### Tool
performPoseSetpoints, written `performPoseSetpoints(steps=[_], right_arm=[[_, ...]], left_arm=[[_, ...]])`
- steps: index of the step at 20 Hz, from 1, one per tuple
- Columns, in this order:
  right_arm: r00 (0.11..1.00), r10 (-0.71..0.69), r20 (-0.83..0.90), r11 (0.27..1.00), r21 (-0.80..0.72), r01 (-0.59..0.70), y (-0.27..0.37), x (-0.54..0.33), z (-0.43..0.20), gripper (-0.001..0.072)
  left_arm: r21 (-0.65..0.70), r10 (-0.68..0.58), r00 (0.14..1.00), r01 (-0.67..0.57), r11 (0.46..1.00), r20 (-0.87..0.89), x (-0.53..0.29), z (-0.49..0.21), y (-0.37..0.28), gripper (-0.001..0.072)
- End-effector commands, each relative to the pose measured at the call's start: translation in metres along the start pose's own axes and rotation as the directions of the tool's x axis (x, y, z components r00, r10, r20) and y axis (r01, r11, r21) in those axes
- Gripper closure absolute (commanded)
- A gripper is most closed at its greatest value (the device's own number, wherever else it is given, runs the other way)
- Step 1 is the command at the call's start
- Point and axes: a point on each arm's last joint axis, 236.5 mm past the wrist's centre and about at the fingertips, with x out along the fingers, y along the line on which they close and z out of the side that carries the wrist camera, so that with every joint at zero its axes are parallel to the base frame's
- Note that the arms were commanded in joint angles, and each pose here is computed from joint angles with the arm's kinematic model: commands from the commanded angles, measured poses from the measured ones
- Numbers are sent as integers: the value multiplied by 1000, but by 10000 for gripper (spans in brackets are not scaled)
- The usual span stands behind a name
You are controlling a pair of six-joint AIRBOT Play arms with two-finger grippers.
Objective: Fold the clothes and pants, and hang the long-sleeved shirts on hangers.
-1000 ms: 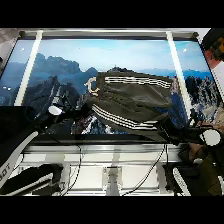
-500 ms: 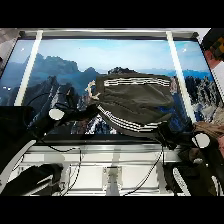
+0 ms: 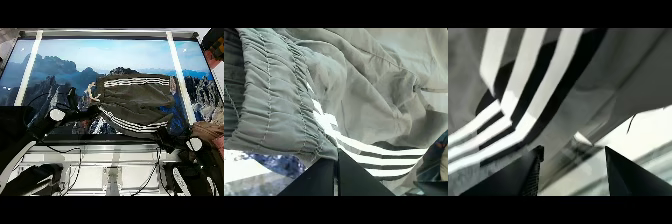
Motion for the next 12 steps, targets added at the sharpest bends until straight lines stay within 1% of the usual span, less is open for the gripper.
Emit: performPoseSetpoints(steps=[1,3,7,8,9,12], right_arm=[[998,16,57,1000,21,-17,3,1,13,287],[998,-14,61,1000,16,13,-4,4,16,287],[999,-21,47,998,60,18,-3,16,21,290],[999,-34,38,997,66,32,-6,19,20,328],[999,-39,38,997,70,36,-7,21,21,334],[998,-2,69,998,65,-2,2,22,30,337]], left_arm=[[2,-2,1000,2,1000,1,0,0,-1,706],[2,-2,1000,2,1000,1,0,0,-1,705],[7,-9,1000,9,1000,8,-3,2,-4,706],[11,-15,1000,15,1000,14,-5,3,-7,706],[16,-22,1000,22,1000,20,-8,4,-10,706],[31,-44,998,43,999,41,-16,7,-19,705]])
